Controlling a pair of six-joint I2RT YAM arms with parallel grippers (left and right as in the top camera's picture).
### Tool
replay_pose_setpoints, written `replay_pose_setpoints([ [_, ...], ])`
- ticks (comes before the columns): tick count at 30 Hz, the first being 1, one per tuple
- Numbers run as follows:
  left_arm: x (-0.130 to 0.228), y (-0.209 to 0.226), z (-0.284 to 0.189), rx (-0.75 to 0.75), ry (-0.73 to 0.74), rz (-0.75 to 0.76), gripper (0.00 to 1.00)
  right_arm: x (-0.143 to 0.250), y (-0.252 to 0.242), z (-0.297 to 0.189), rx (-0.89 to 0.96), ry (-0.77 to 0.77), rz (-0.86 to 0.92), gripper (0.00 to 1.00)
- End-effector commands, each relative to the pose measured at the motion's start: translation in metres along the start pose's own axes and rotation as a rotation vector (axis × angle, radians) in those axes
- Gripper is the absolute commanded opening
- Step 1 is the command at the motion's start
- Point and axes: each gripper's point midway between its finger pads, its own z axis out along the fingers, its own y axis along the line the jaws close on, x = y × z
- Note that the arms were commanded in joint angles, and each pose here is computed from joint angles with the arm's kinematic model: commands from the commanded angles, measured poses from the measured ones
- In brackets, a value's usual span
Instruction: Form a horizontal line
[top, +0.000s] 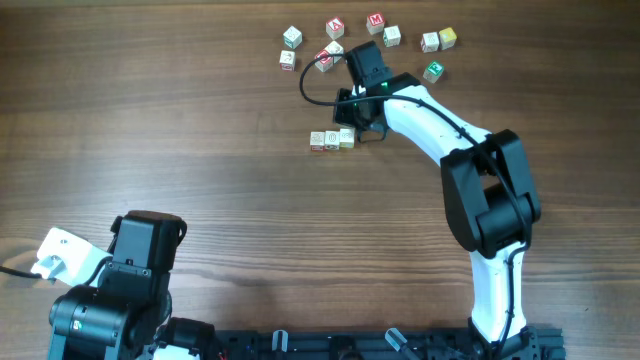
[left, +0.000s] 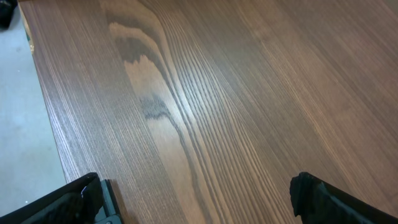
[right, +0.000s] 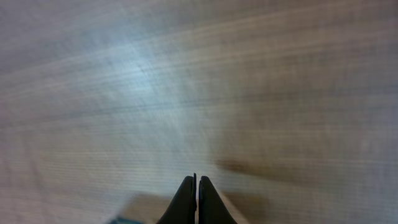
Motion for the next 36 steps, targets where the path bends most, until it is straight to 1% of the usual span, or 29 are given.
replay_pose_setpoints([
  [1,-0.001,0.002,0.000,-0.007,-0.007,-0.027,1.00,-0.029,-0.005,-0.006,-0.010,-0.083,0.007,0.05],
  [3,-0.001,0.002,0.000,-0.007,-0.007,-0.027,1.00,-0.030,-0.005,-0.007,-0.023,-0.076,0.015,0.05],
  [9,-0.001,0.002,0.000,-0.007,-0.007,-0.027,1.00,-0.011,-0.010,-0.006,-0.009,0.007,0.021,0.05],
  [19,-0.001,0.002,0.000,-0.007,-0.007,-0.027,1.00,-0.005,-0.012,-0.006,-0.006,0.029,0.028,0.05],
  [22,-0.001,0.002,0.000,-0.007,-0.007,-0.027,1.00,-0.001,-0.006,-0.006,-0.040,0.051,0.029,0.05],
  [36,-0.001,0.002,0.000,-0.007,-0.007,-0.027,1.00,0.000,0.002,-0.007,-0.082,0.064,0.023,0.05],
])
